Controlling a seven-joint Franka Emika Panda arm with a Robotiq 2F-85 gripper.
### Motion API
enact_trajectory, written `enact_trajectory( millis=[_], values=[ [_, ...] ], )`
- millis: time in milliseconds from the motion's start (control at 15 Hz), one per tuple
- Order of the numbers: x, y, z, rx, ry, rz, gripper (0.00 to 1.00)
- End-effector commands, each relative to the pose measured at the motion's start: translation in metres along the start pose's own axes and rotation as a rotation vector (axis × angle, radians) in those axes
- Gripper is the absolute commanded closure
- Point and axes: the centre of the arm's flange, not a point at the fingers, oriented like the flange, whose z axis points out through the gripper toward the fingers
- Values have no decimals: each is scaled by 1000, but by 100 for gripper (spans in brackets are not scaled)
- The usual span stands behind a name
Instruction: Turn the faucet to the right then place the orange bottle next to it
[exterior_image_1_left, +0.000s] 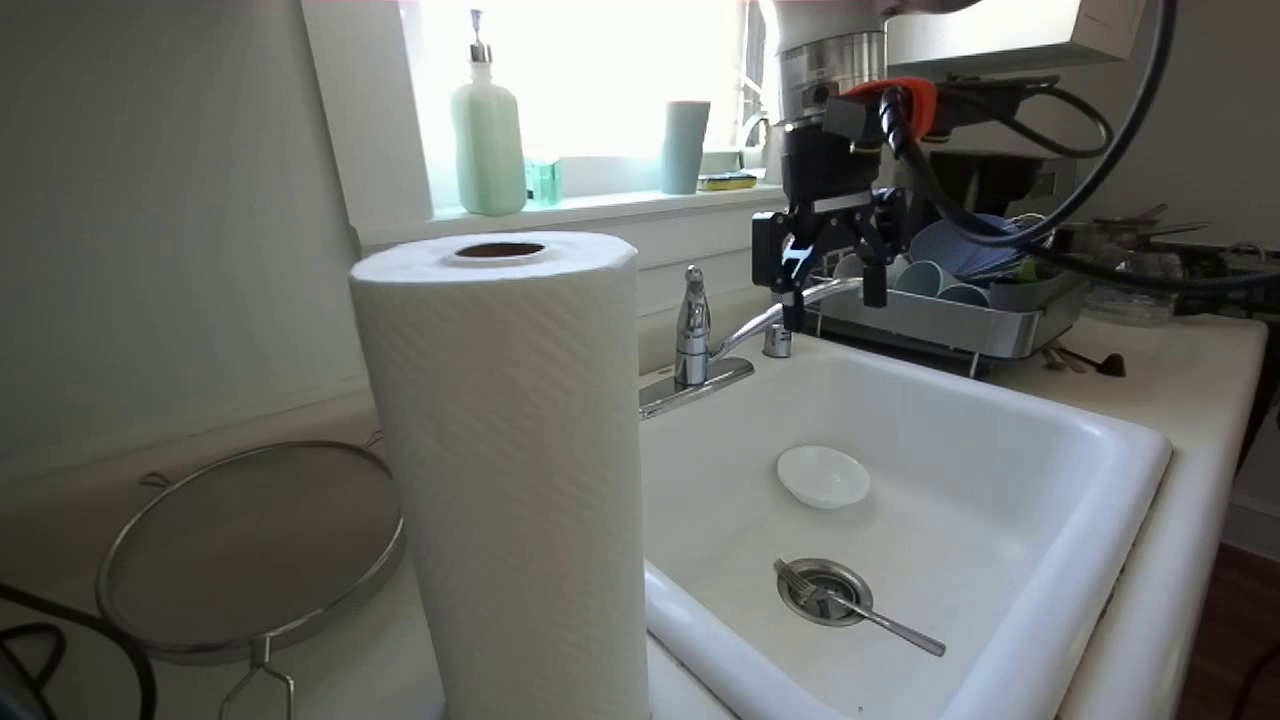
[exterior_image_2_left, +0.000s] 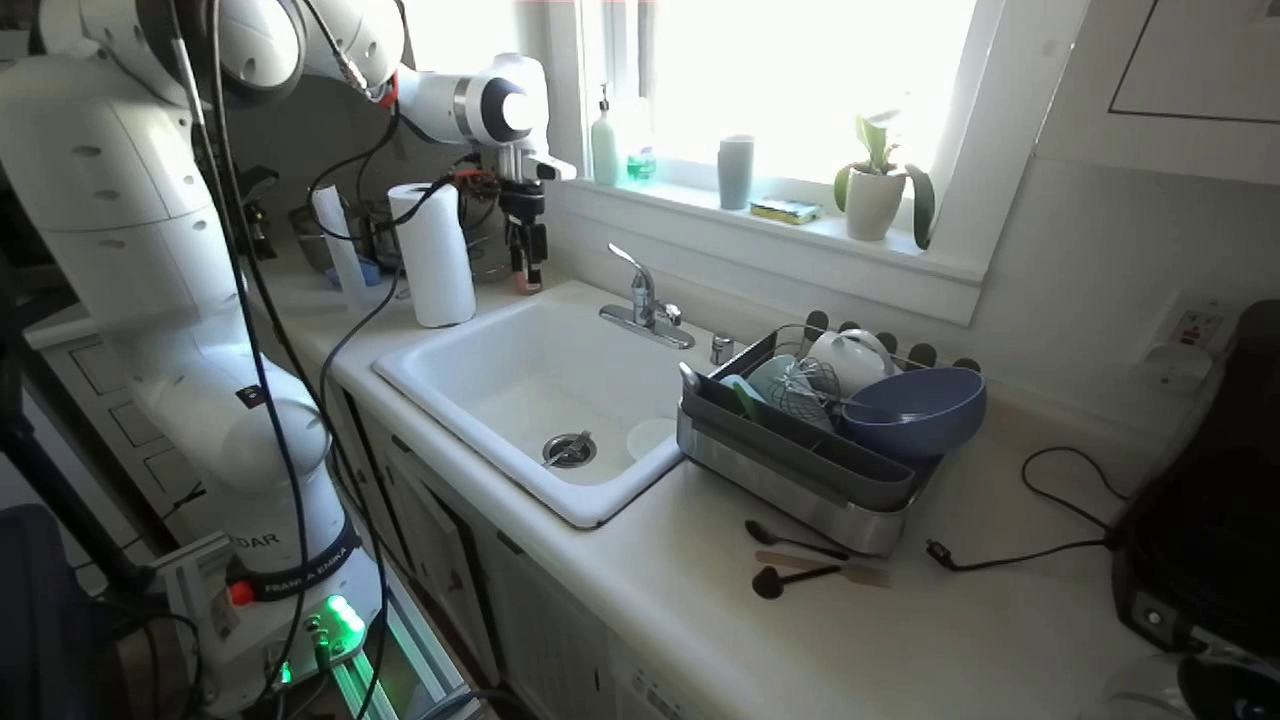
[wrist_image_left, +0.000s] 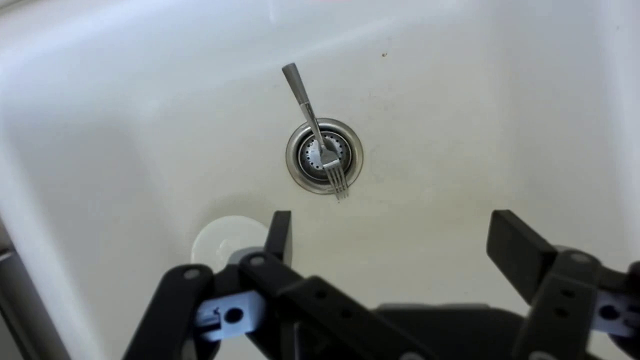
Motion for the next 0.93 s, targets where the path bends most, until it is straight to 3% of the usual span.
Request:
enact_trajectory(
  millis=[0,267,467,733,867],
  values=[
    [0,-25,-19,-26,48,-146,0],
    [18,-55,-39,23,151,-210,0],
    [43,-78,-53,135,220,-112,0],
    [65,-114,-66,218,157,75,0],
    [70,-137,-70,220,101,160,0]
  ],
)
